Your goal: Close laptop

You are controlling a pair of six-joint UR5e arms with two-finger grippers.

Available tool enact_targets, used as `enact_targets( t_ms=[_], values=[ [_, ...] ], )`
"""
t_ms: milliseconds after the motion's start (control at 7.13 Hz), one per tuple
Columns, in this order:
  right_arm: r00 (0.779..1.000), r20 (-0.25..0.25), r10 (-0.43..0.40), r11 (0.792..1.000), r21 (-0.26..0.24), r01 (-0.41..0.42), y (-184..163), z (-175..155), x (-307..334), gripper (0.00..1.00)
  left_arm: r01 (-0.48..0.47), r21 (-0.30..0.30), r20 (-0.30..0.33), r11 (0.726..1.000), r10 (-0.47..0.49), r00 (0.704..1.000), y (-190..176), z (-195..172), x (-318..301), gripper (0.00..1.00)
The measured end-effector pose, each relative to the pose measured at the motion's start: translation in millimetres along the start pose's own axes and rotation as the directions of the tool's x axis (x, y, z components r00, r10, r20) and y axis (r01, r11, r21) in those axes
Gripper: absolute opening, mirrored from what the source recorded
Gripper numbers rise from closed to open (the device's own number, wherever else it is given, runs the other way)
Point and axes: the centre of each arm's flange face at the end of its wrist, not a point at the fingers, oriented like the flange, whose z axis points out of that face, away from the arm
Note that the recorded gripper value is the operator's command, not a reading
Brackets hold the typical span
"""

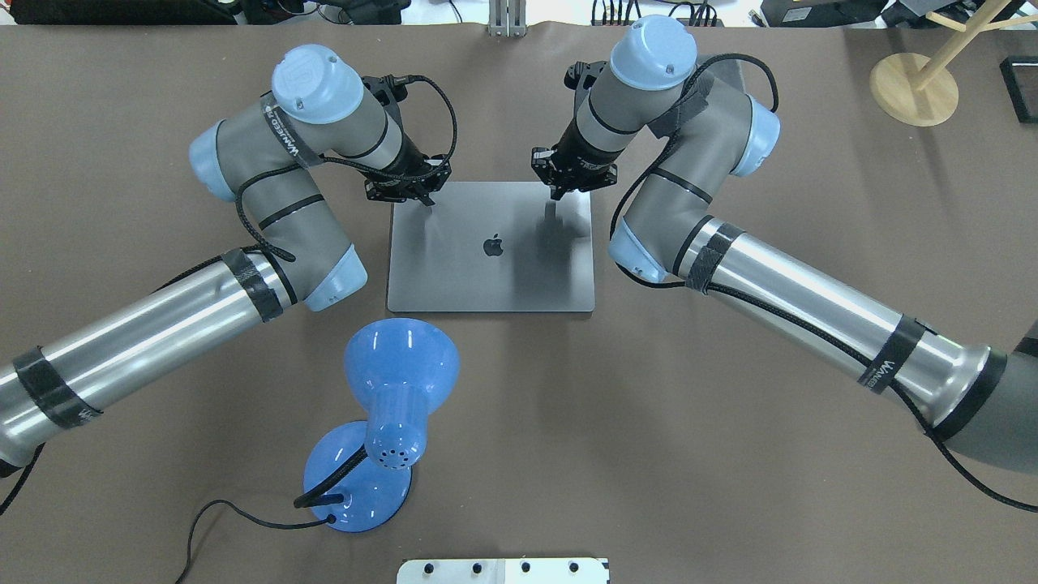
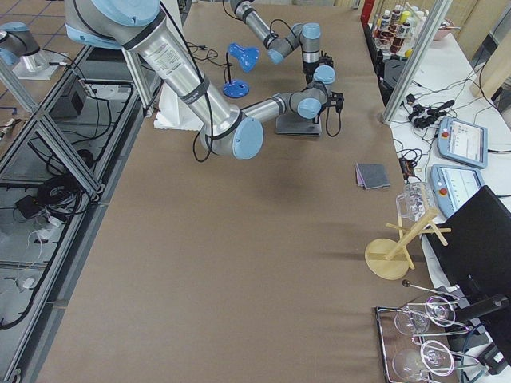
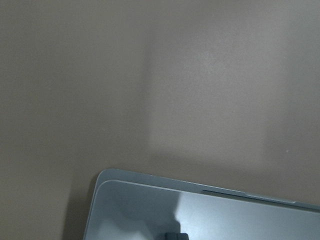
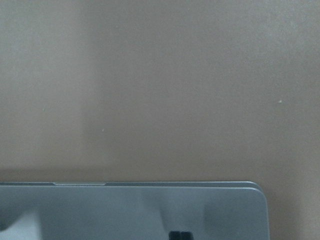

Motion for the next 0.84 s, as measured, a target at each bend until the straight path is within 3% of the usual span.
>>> enact_targets(
  t_ms=[140, 280, 421, 841],
  values=[
    [1.000, 0.002, 0.000, 1.000, 0.003, 0.000, -1.4, -1.7, -2.0, 0.41, -0.003, 0.005, -0.004, 1.000, 0.003, 1.000, 1.4, 0.8, 0.8, 0.00],
    [1.000, 0.008, 0.003, 1.000, 0.009, -0.003, -4.0, -6.7, -4.4, 0.99, -0.005, 0.010, -0.017, 1.000, 0.005, 1.000, 0.7, -5.2, 4.3, 0.69],
    [1.000, 0.022, 0.004, 1.000, 0.020, -0.004, -8.0, -18.6, -7.8, 1.00, 0.001, 0.020, -0.038, 1.000, 0.000, 0.999, -1.3, -18.3, 10.4, 0.98],
    [0.997, 0.067, -0.035, 0.996, 0.080, 0.029, -7.0, -70.8, 21.2, 1.00, 0.064, -0.004, -0.073, 0.998, -0.064, 0.995, -25.0, -89.8, -10.7, 0.98]
  ],
)
